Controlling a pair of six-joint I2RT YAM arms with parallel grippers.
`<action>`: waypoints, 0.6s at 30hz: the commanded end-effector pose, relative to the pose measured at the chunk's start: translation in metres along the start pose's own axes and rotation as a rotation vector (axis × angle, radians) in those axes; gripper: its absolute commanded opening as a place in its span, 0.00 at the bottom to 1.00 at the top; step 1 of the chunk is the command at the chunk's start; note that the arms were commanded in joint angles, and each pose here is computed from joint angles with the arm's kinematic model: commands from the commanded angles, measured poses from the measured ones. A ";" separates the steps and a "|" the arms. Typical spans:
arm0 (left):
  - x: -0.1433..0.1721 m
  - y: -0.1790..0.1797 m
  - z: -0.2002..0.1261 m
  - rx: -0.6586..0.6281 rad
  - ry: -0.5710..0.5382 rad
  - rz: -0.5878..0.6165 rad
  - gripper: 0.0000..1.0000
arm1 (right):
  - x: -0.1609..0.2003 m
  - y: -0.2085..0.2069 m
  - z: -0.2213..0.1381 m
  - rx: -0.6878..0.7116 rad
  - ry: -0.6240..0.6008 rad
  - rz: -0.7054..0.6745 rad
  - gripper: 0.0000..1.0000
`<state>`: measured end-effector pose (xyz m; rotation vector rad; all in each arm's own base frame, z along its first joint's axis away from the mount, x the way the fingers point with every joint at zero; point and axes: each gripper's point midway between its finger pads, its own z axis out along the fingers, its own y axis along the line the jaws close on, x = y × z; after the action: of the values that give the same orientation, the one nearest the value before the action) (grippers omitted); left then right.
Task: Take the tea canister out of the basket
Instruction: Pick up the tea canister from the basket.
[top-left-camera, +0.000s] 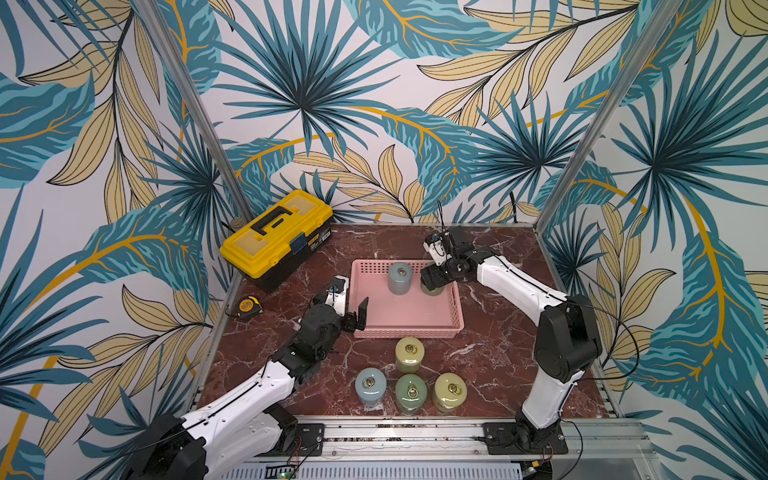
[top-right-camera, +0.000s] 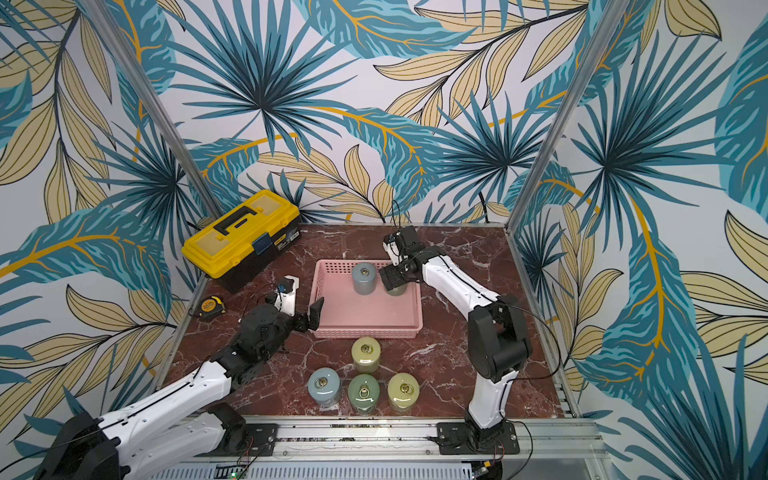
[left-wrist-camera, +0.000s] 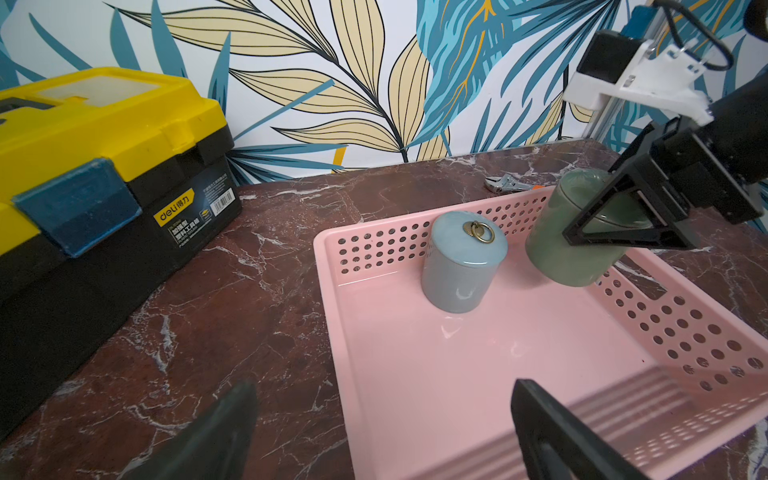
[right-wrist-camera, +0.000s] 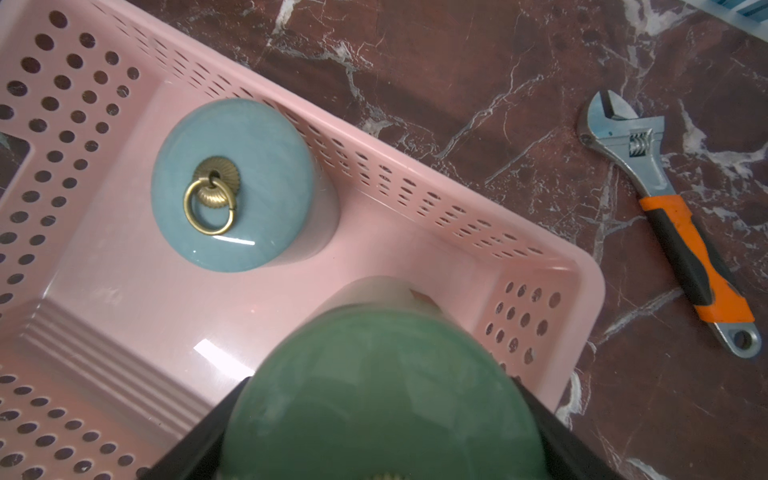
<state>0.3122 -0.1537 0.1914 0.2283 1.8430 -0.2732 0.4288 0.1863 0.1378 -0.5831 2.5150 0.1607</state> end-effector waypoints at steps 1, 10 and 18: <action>0.002 0.003 -0.001 -0.010 -0.002 -0.003 1.00 | -0.011 0.002 -0.027 0.012 -0.065 0.010 0.53; 0.003 0.004 -0.002 -0.013 -0.003 -0.006 1.00 | -0.006 0.007 -0.050 0.017 -0.089 0.011 0.53; 0.003 0.006 -0.002 -0.022 -0.002 -0.004 1.00 | 0.003 0.012 -0.071 0.022 -0.102 0.026 0.53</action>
<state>0.3122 -0.1536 0.1914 0.2276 1.8433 -0.2726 0.3923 0.1810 0.1776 -0.5593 2.4655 0.1570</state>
